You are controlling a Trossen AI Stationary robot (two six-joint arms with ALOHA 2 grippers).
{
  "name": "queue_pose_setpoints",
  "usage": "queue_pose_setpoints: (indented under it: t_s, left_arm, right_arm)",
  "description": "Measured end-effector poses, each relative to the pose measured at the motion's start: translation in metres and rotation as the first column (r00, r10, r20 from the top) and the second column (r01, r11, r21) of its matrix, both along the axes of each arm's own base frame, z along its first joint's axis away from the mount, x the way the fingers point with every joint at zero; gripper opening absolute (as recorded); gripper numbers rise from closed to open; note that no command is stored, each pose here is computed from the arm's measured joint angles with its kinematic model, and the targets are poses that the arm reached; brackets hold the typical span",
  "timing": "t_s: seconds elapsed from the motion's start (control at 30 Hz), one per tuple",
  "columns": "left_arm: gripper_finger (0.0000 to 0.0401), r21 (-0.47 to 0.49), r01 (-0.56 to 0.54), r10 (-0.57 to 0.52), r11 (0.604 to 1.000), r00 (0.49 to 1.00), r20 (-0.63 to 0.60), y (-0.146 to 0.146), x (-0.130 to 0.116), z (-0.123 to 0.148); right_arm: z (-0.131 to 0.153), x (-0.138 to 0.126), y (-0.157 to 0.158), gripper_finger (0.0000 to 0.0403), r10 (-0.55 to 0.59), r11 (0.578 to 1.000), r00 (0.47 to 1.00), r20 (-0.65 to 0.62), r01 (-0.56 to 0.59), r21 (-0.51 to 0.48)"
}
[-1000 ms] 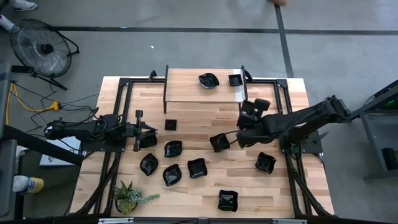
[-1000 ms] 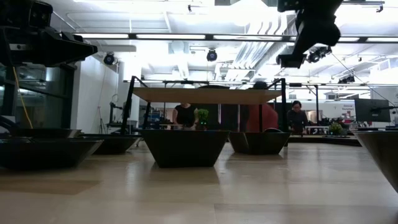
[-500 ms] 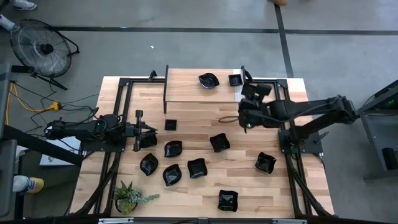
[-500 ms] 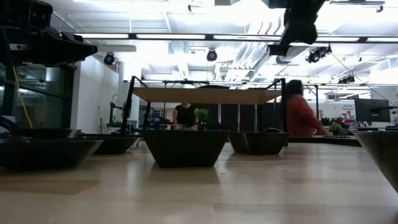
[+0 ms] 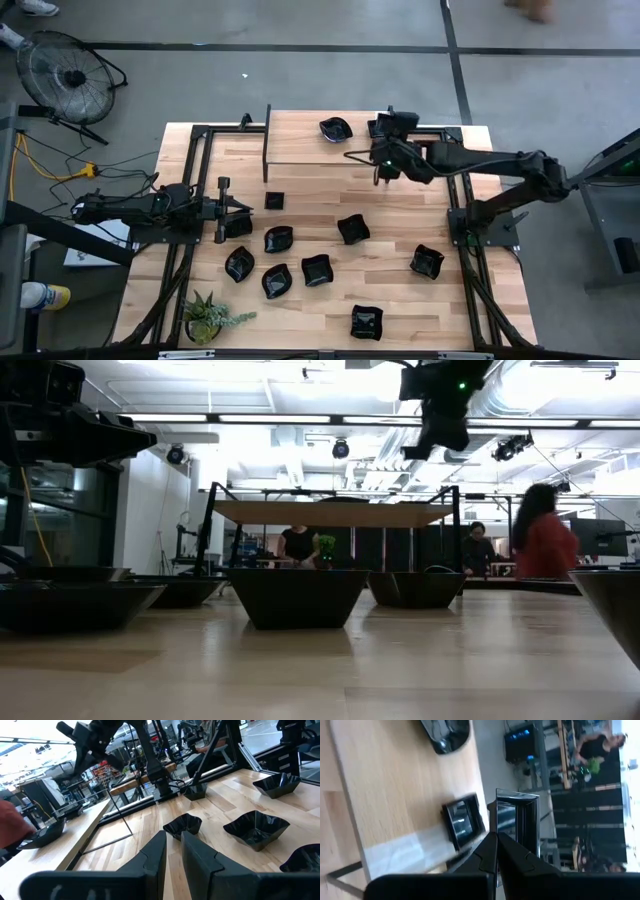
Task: Pick & Place Mini shaped plates
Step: Stack the black square plate on top of the black square plate on the shelf
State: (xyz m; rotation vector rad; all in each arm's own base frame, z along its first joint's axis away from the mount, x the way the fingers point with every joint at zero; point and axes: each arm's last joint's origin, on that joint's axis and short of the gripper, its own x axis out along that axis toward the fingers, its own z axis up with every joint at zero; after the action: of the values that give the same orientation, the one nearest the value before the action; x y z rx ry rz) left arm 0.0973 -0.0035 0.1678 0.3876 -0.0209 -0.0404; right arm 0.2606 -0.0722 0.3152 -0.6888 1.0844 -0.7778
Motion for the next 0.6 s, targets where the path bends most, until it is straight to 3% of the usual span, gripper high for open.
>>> queue_pose_setpoints:
  t_s: [0.4,0.6]
  left_arm:
    - [0.0056,0.0,0.0,0.0,1.0,1.0,0.0,0.0,0.0,0.0]
    - [0.0056,0.0,0.0,0.0,1.0,1.0,0.0,0.0,0.0,0.0]
  right_arm:
    - [-0.015,0.011,-0.029,0.0003,0.029,0.996,0.999,-0.034,-0.026,0.083]
    - [-0.023,0.01,-0.045,0.0002,0.097,0.991,0.983,-0.154,-0.082,0.102]
